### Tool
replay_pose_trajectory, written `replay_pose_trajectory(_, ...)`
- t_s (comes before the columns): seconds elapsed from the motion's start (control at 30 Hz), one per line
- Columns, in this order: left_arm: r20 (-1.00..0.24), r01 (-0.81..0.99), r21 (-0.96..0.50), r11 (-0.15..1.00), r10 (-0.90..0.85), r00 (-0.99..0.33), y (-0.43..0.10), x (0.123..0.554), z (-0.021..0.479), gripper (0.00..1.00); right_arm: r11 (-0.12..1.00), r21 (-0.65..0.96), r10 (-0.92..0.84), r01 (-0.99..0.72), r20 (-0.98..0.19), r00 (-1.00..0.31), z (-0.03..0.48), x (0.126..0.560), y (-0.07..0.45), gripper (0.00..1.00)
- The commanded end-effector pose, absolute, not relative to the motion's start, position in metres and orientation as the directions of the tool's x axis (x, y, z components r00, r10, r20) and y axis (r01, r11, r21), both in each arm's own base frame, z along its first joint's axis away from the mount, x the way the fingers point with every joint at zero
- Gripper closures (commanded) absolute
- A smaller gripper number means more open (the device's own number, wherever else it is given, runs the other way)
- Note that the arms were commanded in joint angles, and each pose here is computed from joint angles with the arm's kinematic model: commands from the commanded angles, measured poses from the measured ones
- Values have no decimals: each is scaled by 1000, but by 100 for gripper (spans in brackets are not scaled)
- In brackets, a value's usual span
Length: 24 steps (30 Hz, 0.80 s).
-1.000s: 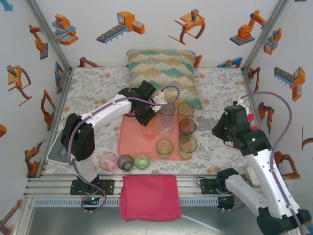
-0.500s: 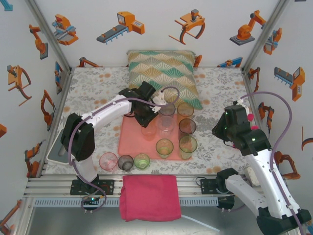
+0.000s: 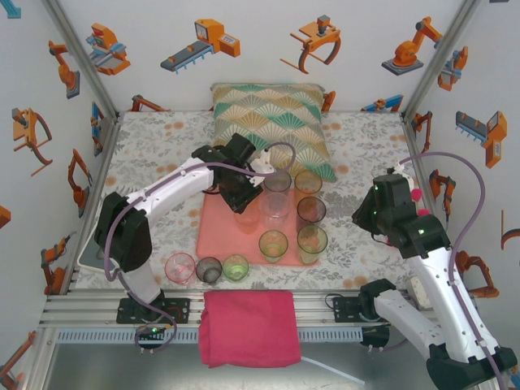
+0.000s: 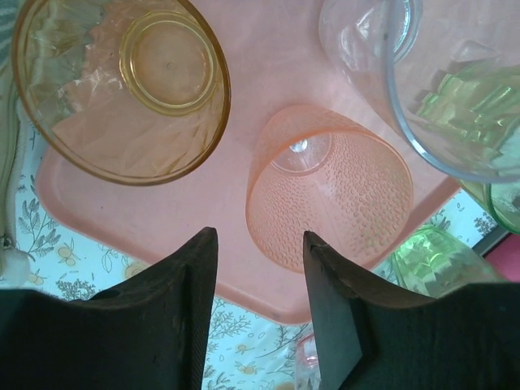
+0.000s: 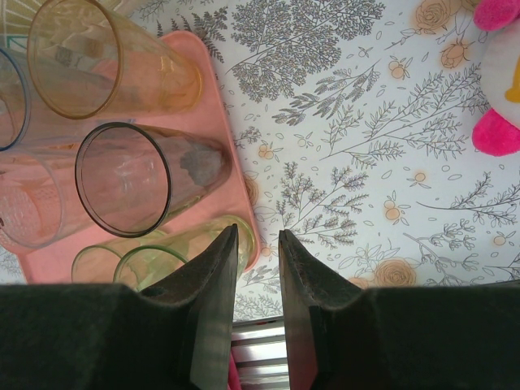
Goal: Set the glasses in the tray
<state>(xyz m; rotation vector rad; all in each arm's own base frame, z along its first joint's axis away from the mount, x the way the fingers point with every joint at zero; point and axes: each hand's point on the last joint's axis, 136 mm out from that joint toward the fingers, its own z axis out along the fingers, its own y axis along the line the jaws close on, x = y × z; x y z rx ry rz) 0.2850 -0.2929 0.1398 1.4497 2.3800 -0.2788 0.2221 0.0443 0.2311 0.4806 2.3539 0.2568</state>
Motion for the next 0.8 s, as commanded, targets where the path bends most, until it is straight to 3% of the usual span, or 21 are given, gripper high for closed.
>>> replay_pose_trajectory(0.0, -393, 886, 6, 464, 816, -425, -289, 277, 155, 52, 906, 314, 422, 283, -625, -657, 236, 224, 40, 70)
replay_pose_trajectory(0.77, -458, 875, 34, 482, 786, -416, -269, 267, 201, 39, 908, 305, 419, 288, -635, -648, 241, 225, 37, 69)
